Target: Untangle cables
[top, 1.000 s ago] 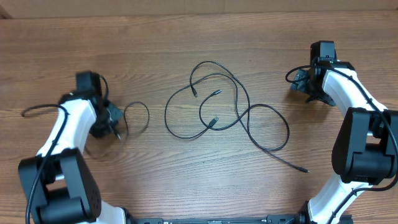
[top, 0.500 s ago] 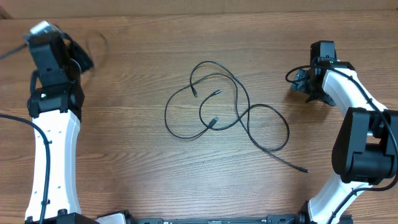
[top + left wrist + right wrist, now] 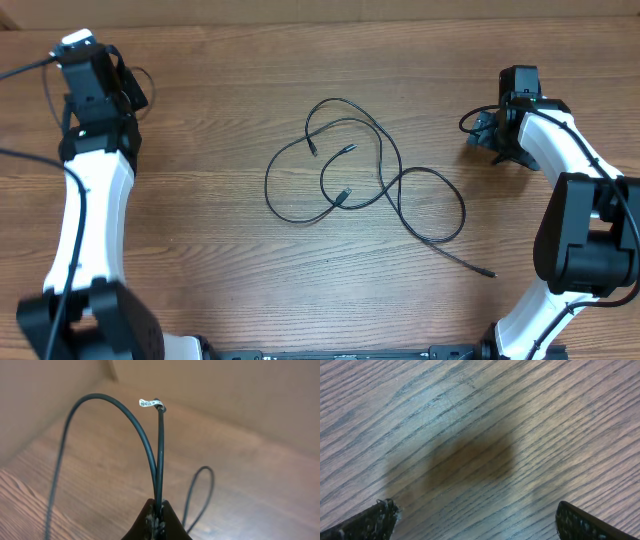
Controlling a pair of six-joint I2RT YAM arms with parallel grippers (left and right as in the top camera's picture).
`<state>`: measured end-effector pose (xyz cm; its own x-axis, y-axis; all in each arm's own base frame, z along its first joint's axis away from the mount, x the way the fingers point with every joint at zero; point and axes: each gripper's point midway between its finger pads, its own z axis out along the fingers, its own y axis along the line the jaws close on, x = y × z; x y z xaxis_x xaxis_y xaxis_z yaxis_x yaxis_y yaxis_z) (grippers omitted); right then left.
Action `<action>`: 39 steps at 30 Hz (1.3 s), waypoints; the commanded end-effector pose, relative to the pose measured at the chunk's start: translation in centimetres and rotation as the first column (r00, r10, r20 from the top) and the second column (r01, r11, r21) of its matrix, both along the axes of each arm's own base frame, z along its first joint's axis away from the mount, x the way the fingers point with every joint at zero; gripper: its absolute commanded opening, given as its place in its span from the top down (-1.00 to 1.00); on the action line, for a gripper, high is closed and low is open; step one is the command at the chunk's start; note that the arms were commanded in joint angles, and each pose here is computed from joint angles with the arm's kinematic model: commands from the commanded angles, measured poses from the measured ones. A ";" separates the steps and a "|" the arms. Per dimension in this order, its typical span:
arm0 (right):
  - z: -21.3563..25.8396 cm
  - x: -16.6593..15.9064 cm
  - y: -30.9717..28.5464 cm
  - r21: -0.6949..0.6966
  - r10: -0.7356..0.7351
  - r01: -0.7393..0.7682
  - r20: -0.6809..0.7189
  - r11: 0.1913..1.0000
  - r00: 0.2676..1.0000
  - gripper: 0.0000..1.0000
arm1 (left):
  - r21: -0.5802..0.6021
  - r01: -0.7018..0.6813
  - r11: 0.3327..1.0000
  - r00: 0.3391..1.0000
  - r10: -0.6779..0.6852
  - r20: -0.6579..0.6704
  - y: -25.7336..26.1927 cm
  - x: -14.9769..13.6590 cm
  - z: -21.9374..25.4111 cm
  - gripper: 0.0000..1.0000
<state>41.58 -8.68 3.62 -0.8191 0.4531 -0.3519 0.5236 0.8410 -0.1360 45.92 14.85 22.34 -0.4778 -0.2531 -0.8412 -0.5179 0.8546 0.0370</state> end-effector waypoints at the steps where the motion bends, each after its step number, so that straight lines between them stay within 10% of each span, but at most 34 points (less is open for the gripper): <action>1: 0.8 0.2 0.0 -0.008 0.004 -0.004 0.023 1.000 1.000 -1.00 | 0.000 -0.007 1.000 0.996 0.007 -0.093 1.1 0.8 -3.8 0.91; 22: 0.8 0.2 0.0 -0.008 0.004 -0.004 0.023 1.000 1.000 -0.99 | -0.115 -0.048 0.992 0.937 0.005 -0.350 3.4 -0.3 -16.8 0.87; 26: 0.8 0.2 0.0 -0.008 0.004 -0.004 0.023 1.000 1.000 -1.00 | -0.116 -0.049 0.992 0.936 0.005 -0.353 3.3 -0.3 -16.8 0.14; 39: 0.8 0.2 0.0 -0.008 0.004 -0.004 0.023 1.000 1.000 -1.00 | -0.205 0.008 0.979 0.934 -0.081 -0.349 1.5 -0.1 -17.5 -0.70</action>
<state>41.59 -8.68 3.62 -0.8187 0.4534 -0.3523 0.5240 0.8408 -0.1357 45.02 17.31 5.06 -0.7449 -0.3672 -0.5571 -0.4964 0.8629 0.0950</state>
